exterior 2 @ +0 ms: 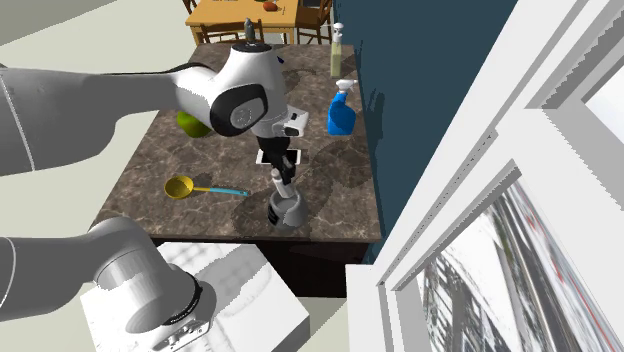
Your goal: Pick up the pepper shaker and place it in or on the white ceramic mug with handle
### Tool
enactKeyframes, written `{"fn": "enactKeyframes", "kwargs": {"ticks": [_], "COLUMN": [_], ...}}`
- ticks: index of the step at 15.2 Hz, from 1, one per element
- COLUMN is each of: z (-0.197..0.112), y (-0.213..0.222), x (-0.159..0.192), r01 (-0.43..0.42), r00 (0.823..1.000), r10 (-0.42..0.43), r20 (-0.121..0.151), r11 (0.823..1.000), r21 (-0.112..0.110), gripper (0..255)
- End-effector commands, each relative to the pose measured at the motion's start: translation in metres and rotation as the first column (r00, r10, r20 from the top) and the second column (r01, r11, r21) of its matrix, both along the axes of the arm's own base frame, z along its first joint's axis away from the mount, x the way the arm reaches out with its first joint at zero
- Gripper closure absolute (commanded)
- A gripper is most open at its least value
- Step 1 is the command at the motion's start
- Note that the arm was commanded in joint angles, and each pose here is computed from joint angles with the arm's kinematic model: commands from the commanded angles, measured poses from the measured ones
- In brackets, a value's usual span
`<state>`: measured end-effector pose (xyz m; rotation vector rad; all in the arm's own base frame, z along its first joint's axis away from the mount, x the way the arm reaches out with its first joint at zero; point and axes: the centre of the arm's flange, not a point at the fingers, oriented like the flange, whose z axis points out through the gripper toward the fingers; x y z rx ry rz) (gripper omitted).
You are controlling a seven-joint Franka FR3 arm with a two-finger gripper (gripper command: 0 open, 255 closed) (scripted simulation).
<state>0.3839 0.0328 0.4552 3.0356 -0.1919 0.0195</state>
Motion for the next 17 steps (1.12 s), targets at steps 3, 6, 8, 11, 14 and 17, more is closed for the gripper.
{"fn": "enactKeyframes", "kwargs": {"ticks": [3,6,8,11,14,17], "z": [-0.004,-0.004,-0.004,-0.004,0.009,0.045], "y": [0.001,0.001,0.0,0.001,0.002,0.006], "x": [0.0,0.0,0.0,0.0,0.0,0.0], "r01": [0.0,0.0,0.0,0.0,0.0,0.0], "r00": [1.0,1.0,1.0,1.0,1.0,1.0], "r10": [0.0,0.0,0.0,0.0,0.0,0.0], "r20": [-0.001,-0.001,-0.001,-0.001,-0.001,-0.001], "r11": [1.0,1.0,1.0,1.0,1.0,1.0], "r21": [0.0,0.0,0.0,0.0,0.0,0.0], "gripper": [255,255,0,0,0,0]}}
